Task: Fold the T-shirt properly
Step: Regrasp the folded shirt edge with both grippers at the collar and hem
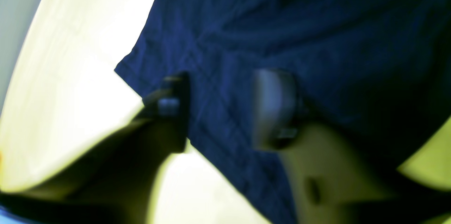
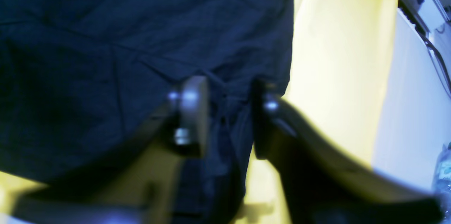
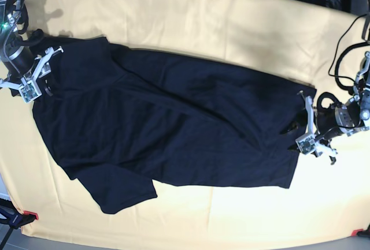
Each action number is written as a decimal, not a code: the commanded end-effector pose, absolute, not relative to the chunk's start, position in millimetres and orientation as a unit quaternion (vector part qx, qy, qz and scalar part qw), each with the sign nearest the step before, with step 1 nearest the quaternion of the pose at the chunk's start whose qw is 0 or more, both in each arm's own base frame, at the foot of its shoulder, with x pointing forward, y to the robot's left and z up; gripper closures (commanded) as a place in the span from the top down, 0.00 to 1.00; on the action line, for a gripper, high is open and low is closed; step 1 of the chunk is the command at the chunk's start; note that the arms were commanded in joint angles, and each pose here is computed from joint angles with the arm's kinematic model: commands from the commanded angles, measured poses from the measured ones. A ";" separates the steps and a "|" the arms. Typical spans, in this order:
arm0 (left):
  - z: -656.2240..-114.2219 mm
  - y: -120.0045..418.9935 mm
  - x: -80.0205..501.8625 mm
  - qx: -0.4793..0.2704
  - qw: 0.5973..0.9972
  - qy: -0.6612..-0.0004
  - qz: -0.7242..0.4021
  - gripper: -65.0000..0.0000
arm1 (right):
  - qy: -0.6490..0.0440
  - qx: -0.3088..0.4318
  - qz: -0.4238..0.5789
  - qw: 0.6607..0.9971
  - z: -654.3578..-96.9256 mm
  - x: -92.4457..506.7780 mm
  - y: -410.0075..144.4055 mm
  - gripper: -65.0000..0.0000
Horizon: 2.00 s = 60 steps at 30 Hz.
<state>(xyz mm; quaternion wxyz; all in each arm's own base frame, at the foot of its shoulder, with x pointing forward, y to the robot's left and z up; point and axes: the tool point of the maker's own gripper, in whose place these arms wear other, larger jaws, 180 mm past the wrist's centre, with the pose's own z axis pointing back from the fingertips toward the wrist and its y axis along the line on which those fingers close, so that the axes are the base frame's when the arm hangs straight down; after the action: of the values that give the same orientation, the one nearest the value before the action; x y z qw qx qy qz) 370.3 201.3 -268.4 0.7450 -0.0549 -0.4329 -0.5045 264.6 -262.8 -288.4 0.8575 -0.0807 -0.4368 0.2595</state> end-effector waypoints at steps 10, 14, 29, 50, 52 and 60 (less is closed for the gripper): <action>-266.0 207.5 363.6 -0.077 0.775 -0.397 -0.486 0.00 | -0.415 0.016 0.298 0.859 -292.9 248.1 -230.5 0.00; -265.3 208.8 359.9 -0.083 0.773 -0.392 -0.492 0.00 | -0.399 0.023 0.315 0.861 -300.1 238.7 -227.7 0.00; -300.8 256.0 307.2 -0.065 0.829 -0.261 -0.490 0.32 | -0.307 0.026 0.339 0.889 -335.1 192.0 -234.9 0.43; -339.6 264.7 258.9 0.044 0.649 -0.199 -0.733 0.51 | -0.305 0.027 0.338 0.890 -335.5 191.3 -234.7 0.43; -339.8 266.1 260.1 0.050 0.647 -0.197 -0.735 0.51 | -0.303 0.026 0.338 0.891 -336.0 190.9 -235.2 0.43; -337.2 270.1 268.8 0.076 0.641 -0.204 -0.736 0.51 | -0.304 0.027 0.338 0.890 -335.9 190.9 -235.0 0.43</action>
<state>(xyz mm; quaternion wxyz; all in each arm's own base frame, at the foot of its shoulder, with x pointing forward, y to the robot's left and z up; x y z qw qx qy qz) 258.7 258.8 -348.2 0.6454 0.0473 -0.2050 -0.7344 185.0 -234.2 -344.7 0.8967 0.0302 -0.2900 0.3329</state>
